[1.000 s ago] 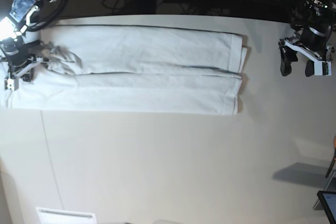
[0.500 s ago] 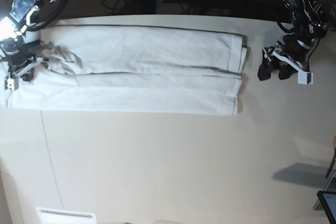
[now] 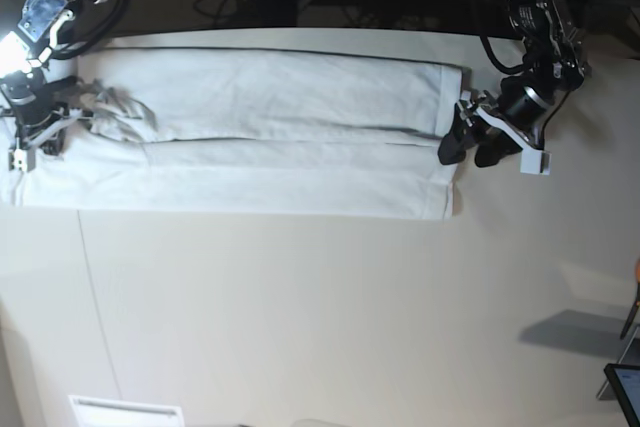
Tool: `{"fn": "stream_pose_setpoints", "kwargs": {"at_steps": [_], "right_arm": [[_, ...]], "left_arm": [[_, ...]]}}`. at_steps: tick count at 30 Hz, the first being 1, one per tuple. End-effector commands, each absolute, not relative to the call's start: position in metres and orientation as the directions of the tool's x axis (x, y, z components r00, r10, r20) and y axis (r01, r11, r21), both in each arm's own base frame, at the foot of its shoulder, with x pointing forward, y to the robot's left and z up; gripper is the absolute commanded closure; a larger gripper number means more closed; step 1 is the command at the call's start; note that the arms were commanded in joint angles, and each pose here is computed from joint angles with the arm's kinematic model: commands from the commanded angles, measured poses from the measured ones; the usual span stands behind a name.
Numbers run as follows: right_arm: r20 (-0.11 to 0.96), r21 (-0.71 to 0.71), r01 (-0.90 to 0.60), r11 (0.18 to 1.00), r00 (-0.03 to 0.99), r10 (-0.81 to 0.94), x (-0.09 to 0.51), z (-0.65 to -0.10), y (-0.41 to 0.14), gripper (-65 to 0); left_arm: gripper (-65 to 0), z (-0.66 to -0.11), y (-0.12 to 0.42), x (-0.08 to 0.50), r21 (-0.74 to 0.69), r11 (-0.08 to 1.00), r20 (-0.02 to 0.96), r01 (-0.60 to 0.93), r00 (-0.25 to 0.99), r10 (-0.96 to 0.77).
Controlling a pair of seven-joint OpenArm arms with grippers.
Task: Fold the T-shirt properly
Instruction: 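Lower the left gripper back onto the folded shirt's end, then grasp the strip end with the left gripper and fold it toward the right gripper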
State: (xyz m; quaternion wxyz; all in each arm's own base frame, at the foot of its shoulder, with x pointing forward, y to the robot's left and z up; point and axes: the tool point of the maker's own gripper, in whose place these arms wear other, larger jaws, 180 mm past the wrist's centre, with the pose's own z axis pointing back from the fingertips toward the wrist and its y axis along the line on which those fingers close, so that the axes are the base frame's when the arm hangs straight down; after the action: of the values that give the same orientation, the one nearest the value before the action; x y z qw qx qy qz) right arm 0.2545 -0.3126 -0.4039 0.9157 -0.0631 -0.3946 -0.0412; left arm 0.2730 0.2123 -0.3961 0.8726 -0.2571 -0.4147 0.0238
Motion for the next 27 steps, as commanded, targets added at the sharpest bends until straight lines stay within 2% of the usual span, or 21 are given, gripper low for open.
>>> {"fn": "stream_pose_setpoints", "kwargs": {"at_steps": [1,6,8,13,14,22,27], "right_arm": [[0.749,-0.107,0.135,0.985,0.663,-0.009,0.26,-0.392,-0.32,-0.3],[0.749,-0.107,0.135,0.985,0.663,-0.009,0.26,-0.392,-0.32,-0.3],[0.748,-0.108,0.135,0.985,0.664,-0.009,0.26,-0.392,-0.321,-0.3],[0.748,-0.108,0.135,0.985,0.664,-0.009,0.26,-0.392,-0.321,-0.3],[0.748,-0.108,0.135,0.985,0.664,-0.009,0.26,-0.392,-0.321,-0.3],[0.748,-0.108,0.135,0.985,0.664,-0.009,0.26,-0.392,-0.321,-0.3],[0.748,-0.108,0.135,0.985,0.664,-0.009,0.26,-0.392,-0.321,-0.3]], "left_arm": [[-50.4,-0.405,0.206,0.267,-0.453,0.872,0.682,0.184,0.702,0.206],[-48.2,-0.408,0.192,0.267,-0.473,0.859,0.675,0.198,0.708,0.208],[-39.1,-0.409,0.191,0.266,-0.477,0.857,0.671,0.196,0.71,0.211],[-3.4,-0.41,0.191,0.265,-0.48,0.856,0.67,0.191,0.71,0.217],[0.0,-0.41,0.192,0.265,-0.48,0.857,0.67,0.189,0.71,0.218],[0.0,-0.395,0.192,0.272,-0.447,0.867,0.708,0.223,0.68,0.19],[0.0,-0.369,0.191,0.274,-0.267,0.916,0.771,0.298,0.636,0.017]]}}
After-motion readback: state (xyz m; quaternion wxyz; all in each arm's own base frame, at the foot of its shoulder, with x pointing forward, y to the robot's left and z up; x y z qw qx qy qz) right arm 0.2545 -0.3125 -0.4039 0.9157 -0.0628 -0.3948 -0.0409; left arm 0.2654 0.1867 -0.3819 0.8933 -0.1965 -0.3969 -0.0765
